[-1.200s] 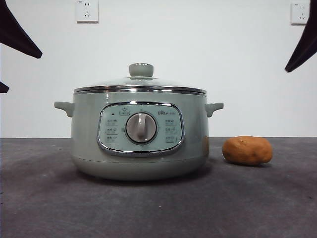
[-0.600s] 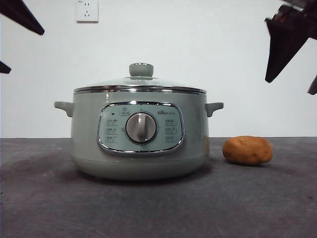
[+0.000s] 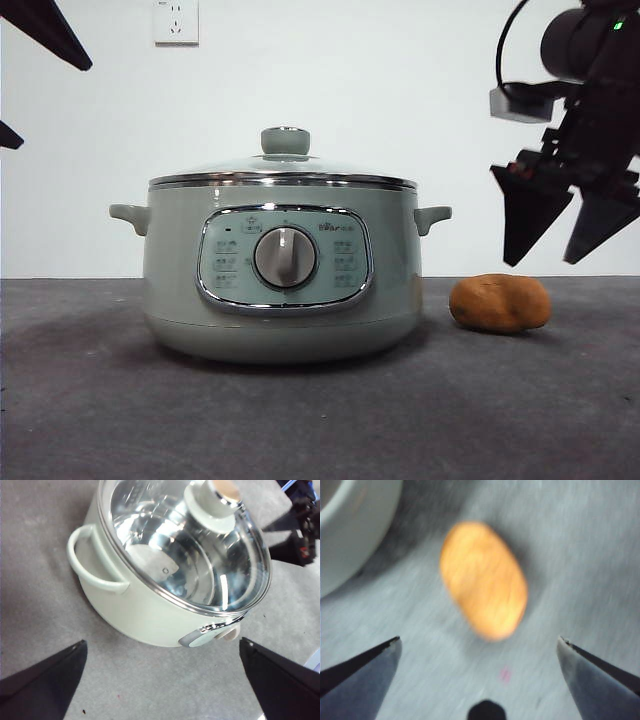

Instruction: Pick up the potato,open the lid,put the potato in the pot,close the lid

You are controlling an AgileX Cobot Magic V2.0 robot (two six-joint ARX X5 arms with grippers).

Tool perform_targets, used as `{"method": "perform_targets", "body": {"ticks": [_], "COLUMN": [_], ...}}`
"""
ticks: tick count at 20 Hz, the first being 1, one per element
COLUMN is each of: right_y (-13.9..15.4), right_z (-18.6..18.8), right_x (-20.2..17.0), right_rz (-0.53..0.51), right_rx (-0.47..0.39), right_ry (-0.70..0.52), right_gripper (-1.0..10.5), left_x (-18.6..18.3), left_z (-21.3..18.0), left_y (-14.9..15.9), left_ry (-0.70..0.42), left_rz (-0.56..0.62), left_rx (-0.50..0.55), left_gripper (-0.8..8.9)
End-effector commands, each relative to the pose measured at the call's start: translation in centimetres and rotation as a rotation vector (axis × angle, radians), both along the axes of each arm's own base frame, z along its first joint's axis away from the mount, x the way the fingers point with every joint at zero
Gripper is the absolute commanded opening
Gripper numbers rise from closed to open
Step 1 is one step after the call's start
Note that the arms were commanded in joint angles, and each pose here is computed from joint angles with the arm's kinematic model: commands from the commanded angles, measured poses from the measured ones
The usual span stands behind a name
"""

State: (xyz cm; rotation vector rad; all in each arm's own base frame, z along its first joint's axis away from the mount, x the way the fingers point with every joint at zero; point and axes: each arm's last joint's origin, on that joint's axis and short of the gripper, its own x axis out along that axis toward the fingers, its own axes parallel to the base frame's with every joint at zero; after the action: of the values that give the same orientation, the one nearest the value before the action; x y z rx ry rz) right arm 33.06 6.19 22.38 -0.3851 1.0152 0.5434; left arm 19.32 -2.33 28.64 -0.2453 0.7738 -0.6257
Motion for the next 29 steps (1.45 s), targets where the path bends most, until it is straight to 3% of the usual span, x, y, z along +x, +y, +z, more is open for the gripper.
{"method": "perform_targets", "body": {"ticks": [1,15,16,20,23,26,29], "right_y": [0.6,1.3,1.4,1.6,1.7,1.4,1.2], "right_z": [-0.7,-5.0,-5.2,-5.0,-4.8,-4.1,-2.5], "right_x": [0.8,3.2,3.3,3.5,3.6,3.3,2.5], "right_rz": [0.053,0.095,0.094,0.045,0.015,-0.063,-0.073], "right_rx": [-0.026,-0.038,-0.038,0.057,0.1,0.097,0.071], "right_ry": [-0.044,-0.043,-0.038,-0.038,-0.026,0.049,0.089], "right_gripper": [7.9,7.6,6.5,-0.3,-0.1,-0.1,-0.1], "left_x": [0.3,0.6,0.6,0.6,0.7,0.9,1.5], "left_z": [-0.2,-0.8,-0.8,-0.8,-0.5,0.8,2.6], "left_y": [-0.1,-0.1,-0.2,-0.3,-0.6,-1.2,-2.0], "left_ry": [0.006,0.036,0.036,0.033,0.022,-0.015,-0.067], "left_rz": [-0.014,-0.03,-0.032,-0.037,-0.054,-0.079,-0.097], "left_rx": [0.006,0.019,0.019,0.019,0.019,0.019,0.039], "left_gripper": [6.28,6.28,6.28,6.28,6.28,6.28,6.28]}}
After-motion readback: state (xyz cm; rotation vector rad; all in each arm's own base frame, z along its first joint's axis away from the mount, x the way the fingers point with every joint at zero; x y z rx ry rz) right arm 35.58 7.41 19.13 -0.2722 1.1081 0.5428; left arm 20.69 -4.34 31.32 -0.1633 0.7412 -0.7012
